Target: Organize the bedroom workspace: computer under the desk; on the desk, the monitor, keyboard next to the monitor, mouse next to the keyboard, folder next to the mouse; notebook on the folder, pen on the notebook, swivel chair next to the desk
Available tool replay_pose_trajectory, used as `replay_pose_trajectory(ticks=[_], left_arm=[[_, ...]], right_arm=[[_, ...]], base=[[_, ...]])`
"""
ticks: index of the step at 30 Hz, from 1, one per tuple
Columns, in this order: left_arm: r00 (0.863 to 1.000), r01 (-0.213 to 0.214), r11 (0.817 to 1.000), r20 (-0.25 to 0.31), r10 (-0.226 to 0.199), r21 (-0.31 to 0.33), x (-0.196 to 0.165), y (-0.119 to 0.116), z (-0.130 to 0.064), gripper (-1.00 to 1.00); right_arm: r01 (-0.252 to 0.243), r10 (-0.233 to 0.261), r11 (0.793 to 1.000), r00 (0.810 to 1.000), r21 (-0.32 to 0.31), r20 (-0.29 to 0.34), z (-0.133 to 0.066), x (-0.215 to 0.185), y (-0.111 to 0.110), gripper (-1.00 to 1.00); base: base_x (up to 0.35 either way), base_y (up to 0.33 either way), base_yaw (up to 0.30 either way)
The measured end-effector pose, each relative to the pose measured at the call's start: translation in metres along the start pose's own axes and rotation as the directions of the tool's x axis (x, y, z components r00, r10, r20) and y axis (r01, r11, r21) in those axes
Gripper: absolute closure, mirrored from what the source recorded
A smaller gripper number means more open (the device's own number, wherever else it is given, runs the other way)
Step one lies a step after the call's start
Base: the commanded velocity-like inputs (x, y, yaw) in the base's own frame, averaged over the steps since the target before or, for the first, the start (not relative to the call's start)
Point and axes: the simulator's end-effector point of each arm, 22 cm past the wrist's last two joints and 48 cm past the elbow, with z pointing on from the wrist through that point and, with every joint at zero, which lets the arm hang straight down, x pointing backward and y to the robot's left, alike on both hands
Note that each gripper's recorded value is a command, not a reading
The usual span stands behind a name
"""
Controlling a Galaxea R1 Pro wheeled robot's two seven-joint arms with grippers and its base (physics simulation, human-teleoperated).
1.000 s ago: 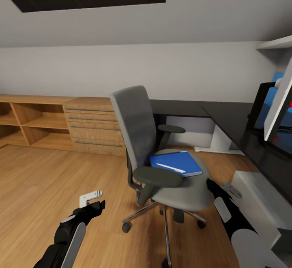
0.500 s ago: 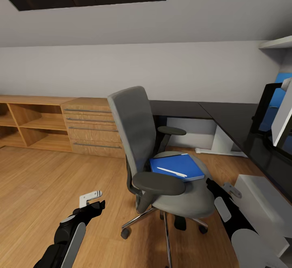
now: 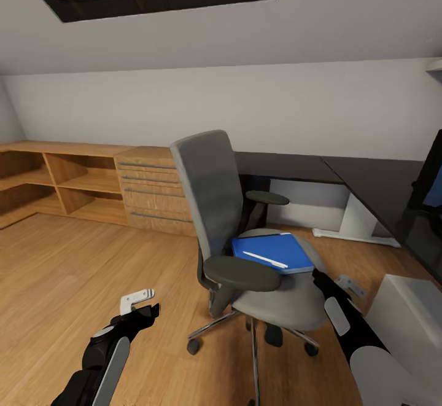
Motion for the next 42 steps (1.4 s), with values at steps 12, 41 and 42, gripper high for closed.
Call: replay_pose_trajectory(ticks=[12,41,42], left_arm=[[1.0,0.0,1.0,0.0,0.0,0.0,0.0,0.0,0.0,-1.0],[1.0,0.0,1.0,-0.001,0.0,0.001,0.0,-0.001,0.0,-1.0],[1.0,0.001,1.0,-0.001,-0.001,0.001,0.0,0.0,0.0,-1.0]], right_arm=[[0.0,0.0,1.0,1.0,0.002,0.003,0.0,-0.001,0.0,-1.0],[0.007,-0.007,1.0,1.0,0.012,0.018,0.002,-0.01,-0.008,-1.0],[0.007,-0.008,1.0,1.0,0.012,0.018,0.002,-0.01,-0.009,-1.0]], base=[[0.0,0.0,0.258],[0.0,0.0,0.266],[0.0,0.0,0.267]])
